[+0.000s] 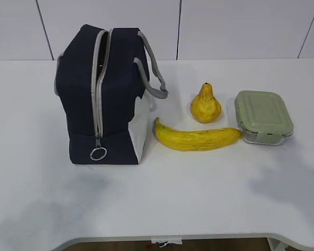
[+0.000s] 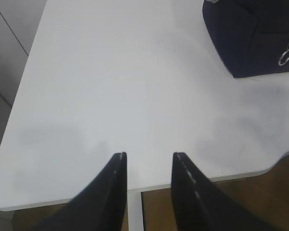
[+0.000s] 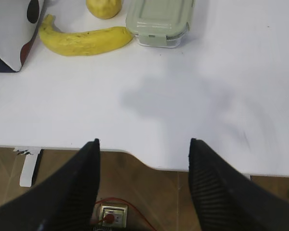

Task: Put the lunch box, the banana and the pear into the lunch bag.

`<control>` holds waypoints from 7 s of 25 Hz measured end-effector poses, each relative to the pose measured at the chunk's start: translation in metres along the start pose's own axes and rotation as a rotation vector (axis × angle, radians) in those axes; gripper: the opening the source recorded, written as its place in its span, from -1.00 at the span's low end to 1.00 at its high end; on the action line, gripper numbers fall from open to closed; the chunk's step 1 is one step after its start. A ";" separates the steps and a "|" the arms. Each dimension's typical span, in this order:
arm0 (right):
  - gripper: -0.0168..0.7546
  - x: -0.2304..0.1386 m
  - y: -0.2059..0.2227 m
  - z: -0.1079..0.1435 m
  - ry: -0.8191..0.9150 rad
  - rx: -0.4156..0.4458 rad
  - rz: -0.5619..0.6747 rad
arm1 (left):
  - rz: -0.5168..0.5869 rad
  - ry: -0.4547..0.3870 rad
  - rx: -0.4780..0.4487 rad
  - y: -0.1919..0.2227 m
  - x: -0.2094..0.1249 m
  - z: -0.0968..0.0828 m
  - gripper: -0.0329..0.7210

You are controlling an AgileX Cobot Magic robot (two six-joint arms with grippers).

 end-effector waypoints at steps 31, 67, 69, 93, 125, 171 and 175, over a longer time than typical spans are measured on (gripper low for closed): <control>-0.08 0.141 0.142 -0.065 0.248 0.183 0.311 | 0.000 0.000 0.000 0.000 0.000 0.000 -0.26; 0.60 0.093 0.251 -0.183 0.547 0.512 0.241 | 0.000 0.000 0.000 0.000 0.000 0.000 -0.26; 0.60 0.088 0.261 -0.186 0.550 0.527 0.241 | 0.000 -0.002 0.000 0.000 0.000 0.000 -0.26; 0.57 0.116 0.344 -0.167 0.411 0.620 0.278 | 0.000 -0.002 0.000 0.000 0.000 0.000 -0.26; 0.39 0.095 0.382 -0.152 0.487 0.693 0.321 | 0.002 -0.002 0.000 0.000 0.000 0.000 -0.26; 0.00 0.134 0.323 -0.148 0.446 0.538 0.368 | 0.005 -0.006 -0.009 0.001 0.000 -0.001 -0.26; 0.00 0.155 0.294 -0.142 0.437 0.516 0.314 | 0.026 -0.026 -0.047 0.004 0.002 -0.004 -0.26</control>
Point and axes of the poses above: a point on each arm's last joint axis where the gripper is mounted, y pointing out along that axis toward the gripper, z along the wrist's bending axis when the last joint is at zero, x = y × z, the point moved 1 cm from there along y, pointing out along that axis toward the gripper, and after that the axes turned 3 degrees about -y, right-handed, at the moved point
